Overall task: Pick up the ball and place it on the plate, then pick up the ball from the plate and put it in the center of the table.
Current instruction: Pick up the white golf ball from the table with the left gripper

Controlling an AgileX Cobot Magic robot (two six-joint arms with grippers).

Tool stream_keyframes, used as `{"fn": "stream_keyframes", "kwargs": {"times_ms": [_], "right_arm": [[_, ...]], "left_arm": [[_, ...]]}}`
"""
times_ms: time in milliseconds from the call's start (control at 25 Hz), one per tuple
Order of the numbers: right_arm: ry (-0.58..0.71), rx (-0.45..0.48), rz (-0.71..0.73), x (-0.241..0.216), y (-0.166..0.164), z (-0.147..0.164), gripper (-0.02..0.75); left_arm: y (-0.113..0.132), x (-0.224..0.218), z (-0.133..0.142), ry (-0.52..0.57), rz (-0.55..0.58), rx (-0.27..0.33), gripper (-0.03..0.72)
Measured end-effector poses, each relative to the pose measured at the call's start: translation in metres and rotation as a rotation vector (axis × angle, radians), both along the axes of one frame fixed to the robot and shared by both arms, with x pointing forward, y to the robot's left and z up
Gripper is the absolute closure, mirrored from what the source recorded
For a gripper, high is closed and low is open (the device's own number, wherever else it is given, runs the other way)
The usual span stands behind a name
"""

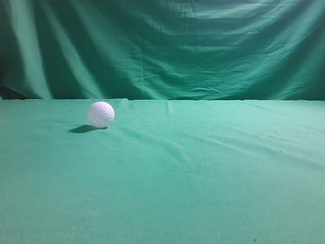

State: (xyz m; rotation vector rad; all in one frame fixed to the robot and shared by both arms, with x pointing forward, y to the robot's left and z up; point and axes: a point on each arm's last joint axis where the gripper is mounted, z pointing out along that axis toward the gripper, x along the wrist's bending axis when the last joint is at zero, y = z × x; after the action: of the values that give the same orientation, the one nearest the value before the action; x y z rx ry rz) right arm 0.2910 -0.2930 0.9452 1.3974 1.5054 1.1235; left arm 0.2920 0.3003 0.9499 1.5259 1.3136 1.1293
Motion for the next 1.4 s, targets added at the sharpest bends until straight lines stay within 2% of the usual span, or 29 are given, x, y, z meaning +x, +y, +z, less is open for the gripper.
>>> {"fn": "stream_keyframes", "kwargs": {"times_ms": [840,920,1040,1160,1280,1400], "right_arm": [[0.0,-0.002,0.0,0.0,0.0,0.0,0.682],[0.0,-0.002,0.0,0.0,0.0,0.0,0.682],[0.0,-0.002,0.0,0.0,0.0,0.0,0.682],[0.0,-0.002,0.0,0.0,0.0,0.0,0.682],[0.0,-0.002,0.0,0.0,0.0,0.0,0.682],[0.0,-0.002,0.0,0.0,0.0,0.0,0.682]], "left_arm": [[0.0,0.0,0.001,-0.016,0.001,0.012,0.636],[0.0,0.002,0.007,-0.077,-0.002,-0.011,0.636],[-0.001,0.003,0.024,-0.27,0.001,-0.09,0.636],[0.0,0.003,0.037,-0.411,0.007,-0.127,0.636],[0.0,0.002,0.042,-0.461,0.01,-0.141,0.636],[0.001,0.001,0.045,-0.498,0.012,-0.209,0.636]]}}
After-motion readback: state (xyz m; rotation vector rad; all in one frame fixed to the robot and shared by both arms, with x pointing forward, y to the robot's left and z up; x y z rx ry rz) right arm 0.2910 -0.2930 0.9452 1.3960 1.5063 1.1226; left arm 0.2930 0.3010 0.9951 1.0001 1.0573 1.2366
